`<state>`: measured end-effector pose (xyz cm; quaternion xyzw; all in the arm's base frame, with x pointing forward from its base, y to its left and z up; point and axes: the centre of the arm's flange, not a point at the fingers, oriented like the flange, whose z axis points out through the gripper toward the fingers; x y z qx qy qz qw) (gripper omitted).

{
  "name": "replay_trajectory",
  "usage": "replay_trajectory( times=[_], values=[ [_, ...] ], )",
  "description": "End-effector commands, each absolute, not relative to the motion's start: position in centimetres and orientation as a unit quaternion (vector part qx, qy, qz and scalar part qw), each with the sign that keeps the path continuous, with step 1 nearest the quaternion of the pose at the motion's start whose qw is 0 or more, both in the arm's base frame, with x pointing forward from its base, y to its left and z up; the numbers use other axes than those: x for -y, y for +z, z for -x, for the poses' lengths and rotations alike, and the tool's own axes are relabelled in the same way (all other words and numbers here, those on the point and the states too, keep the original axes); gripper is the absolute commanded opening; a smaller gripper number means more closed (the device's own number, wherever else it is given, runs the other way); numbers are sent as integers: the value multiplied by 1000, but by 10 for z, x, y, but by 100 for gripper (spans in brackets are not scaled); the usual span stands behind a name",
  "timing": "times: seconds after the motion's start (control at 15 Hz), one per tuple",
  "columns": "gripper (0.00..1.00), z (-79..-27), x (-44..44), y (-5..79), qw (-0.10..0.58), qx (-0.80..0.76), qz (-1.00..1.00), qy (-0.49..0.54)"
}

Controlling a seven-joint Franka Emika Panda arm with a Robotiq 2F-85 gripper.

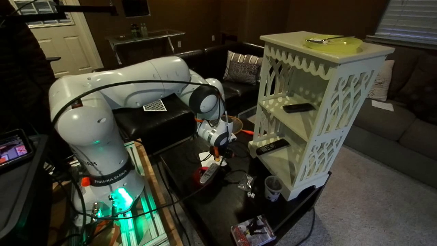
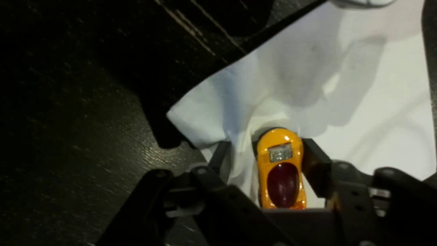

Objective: Put the red and yellow object inside the red cup on the left.

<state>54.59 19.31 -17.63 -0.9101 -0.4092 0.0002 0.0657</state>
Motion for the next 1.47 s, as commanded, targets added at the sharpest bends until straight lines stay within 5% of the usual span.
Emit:
replay_trajectory(
  times=[0.0,0.07,0.13,0.2,0.6,1.4],
  values=[
    [26,-545,-200,-181,55,415,908,-2],
    [20,-544,-200,-180,53,414,909,-1],
    [64,-544,-198,-178,50,411,910,1],
    [64,-544,-197,-176,44,408,912,2],
    [100,-536,-199,-153,2,398,917,-24],
    [100,-527,-208,-146,35,439,898,-18]
  ],
)
